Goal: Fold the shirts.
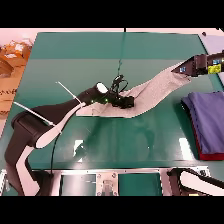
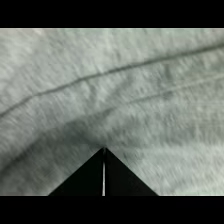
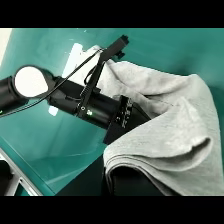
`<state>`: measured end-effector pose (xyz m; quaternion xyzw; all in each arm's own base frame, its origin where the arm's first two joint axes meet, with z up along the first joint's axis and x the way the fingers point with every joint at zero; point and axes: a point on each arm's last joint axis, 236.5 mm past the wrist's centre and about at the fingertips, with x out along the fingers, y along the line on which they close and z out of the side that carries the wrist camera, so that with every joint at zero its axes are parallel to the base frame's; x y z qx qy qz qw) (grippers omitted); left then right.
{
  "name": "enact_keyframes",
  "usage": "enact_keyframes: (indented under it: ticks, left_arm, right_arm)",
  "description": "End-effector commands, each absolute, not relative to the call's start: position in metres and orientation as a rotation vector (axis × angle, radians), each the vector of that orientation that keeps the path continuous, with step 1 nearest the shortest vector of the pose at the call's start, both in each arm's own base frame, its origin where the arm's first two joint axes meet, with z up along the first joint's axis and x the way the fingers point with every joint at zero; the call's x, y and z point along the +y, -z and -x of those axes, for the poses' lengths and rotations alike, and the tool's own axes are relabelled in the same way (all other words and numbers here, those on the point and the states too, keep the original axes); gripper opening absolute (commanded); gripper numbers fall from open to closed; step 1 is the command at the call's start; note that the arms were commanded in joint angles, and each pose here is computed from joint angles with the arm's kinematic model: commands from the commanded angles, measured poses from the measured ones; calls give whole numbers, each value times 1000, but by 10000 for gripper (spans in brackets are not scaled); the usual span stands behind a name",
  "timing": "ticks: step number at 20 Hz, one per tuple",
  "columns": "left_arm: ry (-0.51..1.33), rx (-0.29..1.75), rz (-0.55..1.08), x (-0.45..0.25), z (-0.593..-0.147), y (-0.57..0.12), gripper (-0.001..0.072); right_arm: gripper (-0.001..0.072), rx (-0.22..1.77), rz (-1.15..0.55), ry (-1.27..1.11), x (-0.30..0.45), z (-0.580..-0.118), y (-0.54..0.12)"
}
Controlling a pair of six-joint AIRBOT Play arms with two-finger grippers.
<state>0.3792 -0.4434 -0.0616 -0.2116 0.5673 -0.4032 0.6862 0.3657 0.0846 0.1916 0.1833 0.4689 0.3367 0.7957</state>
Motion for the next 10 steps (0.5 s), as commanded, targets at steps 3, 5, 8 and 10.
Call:
enact_keyframes:
  ticks: [3, 5, 8, 10]
  left_arm:
    - [768, 1499, 140, -320, -393, 46, 17]
    - [584, 1540, 0, -239, -413, 22, 18]
    - [344, 1511, -101, -137, -437, -27, 19]
    - [250, 1455, -87, -94, -448, -57, 19]
  right_arm:
    - [10, 986, -403, -831, 131, -360, -206]
    - [9, 968, -392, -873, 166, -361, -208]
    - [10, 945, -407, -923, 234, -366, -198]
    - [10, 940, -418, -955, 291, -369, -178]
